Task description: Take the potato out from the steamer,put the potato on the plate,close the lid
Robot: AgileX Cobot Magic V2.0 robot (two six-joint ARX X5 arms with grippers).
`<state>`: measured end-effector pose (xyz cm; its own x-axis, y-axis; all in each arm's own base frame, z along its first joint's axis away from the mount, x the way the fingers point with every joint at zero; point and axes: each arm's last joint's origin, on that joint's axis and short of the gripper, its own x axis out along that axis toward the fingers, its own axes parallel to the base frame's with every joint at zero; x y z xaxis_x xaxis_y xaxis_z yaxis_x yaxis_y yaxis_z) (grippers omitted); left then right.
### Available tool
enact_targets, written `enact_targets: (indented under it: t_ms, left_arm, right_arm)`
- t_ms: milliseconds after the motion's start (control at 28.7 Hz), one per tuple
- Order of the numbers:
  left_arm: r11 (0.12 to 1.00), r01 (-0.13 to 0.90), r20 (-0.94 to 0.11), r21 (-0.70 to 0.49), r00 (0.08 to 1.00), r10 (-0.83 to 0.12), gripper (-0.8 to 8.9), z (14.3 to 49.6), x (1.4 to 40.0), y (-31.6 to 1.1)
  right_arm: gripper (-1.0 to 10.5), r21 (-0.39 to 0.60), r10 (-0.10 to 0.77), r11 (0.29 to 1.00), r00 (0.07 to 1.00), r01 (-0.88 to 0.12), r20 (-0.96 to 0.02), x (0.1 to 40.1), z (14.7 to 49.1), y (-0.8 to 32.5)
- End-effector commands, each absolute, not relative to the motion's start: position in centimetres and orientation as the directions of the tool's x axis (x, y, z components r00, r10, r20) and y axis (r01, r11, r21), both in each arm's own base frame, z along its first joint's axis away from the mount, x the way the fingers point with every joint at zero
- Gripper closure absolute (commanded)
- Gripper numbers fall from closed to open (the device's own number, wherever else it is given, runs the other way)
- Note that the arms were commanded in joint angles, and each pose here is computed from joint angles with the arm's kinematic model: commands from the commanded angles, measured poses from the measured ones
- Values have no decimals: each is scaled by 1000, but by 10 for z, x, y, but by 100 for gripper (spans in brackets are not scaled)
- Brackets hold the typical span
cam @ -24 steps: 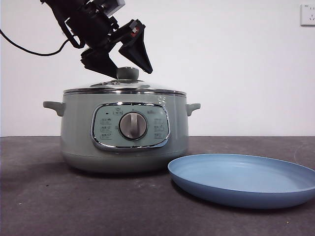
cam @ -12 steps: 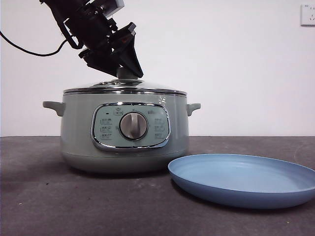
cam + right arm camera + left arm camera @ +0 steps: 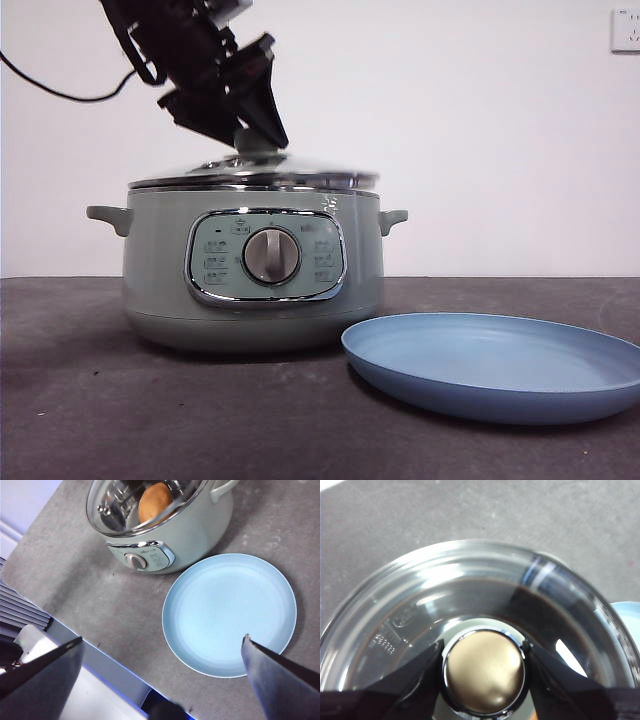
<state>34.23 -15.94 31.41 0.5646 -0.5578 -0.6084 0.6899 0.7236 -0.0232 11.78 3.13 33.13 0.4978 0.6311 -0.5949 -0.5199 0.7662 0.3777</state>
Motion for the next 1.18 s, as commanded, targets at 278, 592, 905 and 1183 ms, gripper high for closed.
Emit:
enact_targets:
  t_ms: [278,592,905,1183]
  left_arm:
    - [787,616,-470,13,699,-539,822,409,267,-109]
    - [839,542,-469,43,753,-462,823,444,187,-70]
    - [862,506,-489,37,761,-426,823,452,127,-49]
    - [864,503,-476,34,768,-428,823,455,90,-36]
  right_arm:
    - [290,412,659,748,511,-520,-551,151,331,42]
    - [290,404,706,691,442,-599,-553,212,342,95]
    - [290,303,667,686,407,-661,-624,274,351,176]
    - [290,188,589,713,433,-675,-682,312,332,241]
